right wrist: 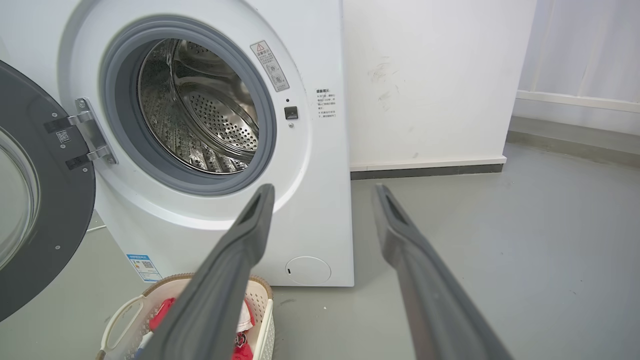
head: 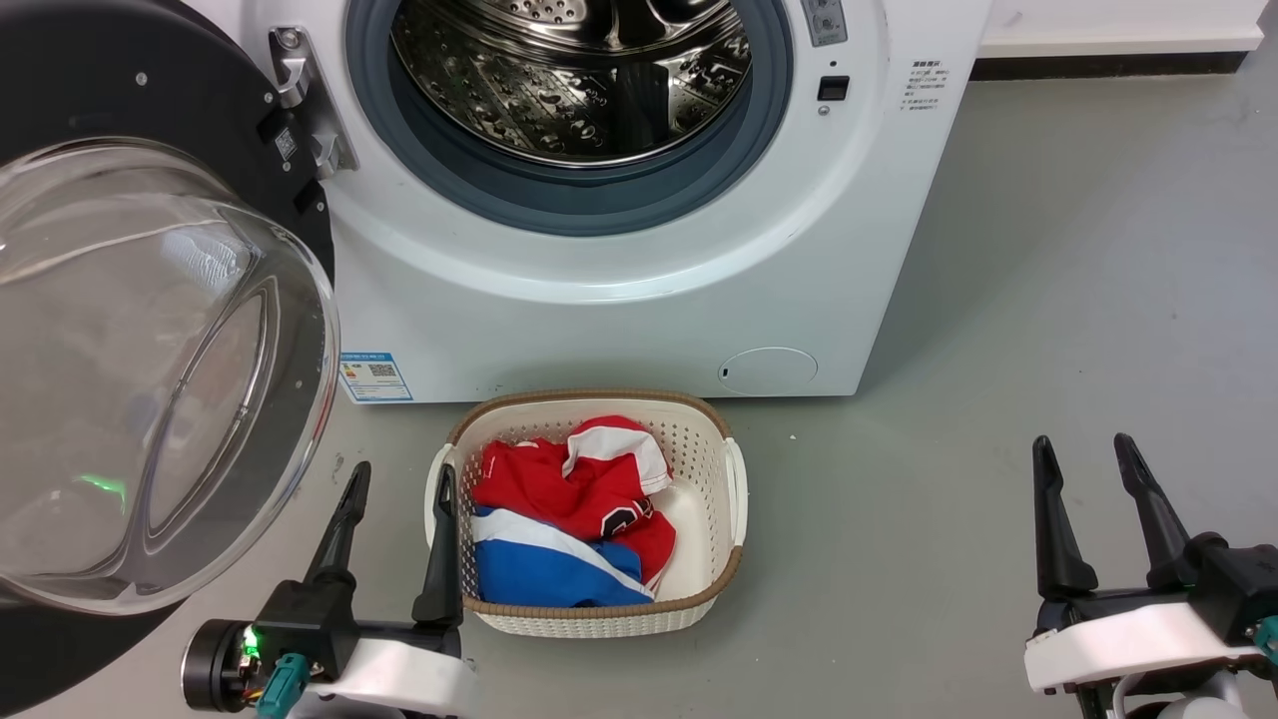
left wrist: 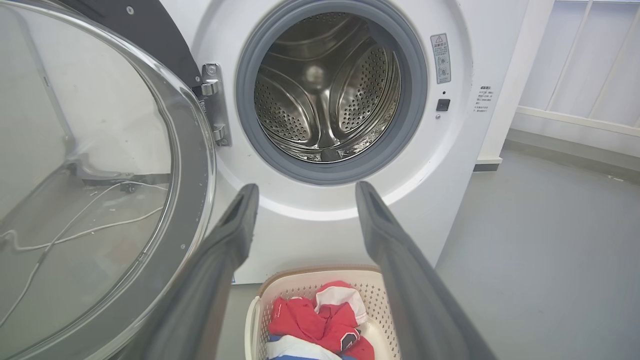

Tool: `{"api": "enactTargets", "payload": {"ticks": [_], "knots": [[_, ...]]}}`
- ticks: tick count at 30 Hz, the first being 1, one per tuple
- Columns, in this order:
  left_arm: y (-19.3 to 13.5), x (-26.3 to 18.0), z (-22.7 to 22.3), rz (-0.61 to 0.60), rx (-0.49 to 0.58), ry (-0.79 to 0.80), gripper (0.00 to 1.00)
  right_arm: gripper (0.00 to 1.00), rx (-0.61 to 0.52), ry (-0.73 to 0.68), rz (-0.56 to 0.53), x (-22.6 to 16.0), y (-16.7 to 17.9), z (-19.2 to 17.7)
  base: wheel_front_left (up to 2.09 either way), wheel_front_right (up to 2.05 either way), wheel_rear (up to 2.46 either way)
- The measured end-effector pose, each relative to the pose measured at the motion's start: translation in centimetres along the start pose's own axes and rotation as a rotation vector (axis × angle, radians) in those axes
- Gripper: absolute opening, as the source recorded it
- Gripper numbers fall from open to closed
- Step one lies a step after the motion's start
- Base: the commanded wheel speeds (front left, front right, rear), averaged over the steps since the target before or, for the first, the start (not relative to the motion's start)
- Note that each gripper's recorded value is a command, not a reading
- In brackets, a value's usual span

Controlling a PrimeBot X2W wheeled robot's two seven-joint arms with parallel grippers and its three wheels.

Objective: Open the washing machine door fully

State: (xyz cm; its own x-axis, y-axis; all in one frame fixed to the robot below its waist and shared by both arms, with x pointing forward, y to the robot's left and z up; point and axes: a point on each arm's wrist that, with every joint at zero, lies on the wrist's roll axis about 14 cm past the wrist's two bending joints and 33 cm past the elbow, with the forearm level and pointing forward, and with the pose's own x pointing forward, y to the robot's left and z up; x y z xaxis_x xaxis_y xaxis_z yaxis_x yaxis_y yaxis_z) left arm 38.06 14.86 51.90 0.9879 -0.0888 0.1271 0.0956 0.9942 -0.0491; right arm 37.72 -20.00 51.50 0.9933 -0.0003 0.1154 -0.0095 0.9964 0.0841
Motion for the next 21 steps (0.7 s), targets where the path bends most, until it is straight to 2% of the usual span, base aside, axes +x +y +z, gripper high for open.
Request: {"api": "enactTargets", "payload": {"ticks": [18, 19, 21], "knots": [[0.6, -0.2, -0.6, 0.016, -0.023, 0.018, 1.00, 1.00, 0.012, -0.002, -0.002, 0.1, 0.0, 0.0, 0.00, 0.00, 0.00], [0.6, -0.3, -0.7, 0.016, -0.024, 0.021, 0.00, 0.00, 0.020, 0.000, -0.004, 0.1, 0.0, -0.1, 0.00, 0.00, 0.00], [0.6, -0.6, -1.4, 0.018, -0.026, 0.046, 0.00, 0.00, 0.022, 0.027, -0.008, -0.3, -0.1, -0.9, 0.00, 0.00, 0.00]]}}
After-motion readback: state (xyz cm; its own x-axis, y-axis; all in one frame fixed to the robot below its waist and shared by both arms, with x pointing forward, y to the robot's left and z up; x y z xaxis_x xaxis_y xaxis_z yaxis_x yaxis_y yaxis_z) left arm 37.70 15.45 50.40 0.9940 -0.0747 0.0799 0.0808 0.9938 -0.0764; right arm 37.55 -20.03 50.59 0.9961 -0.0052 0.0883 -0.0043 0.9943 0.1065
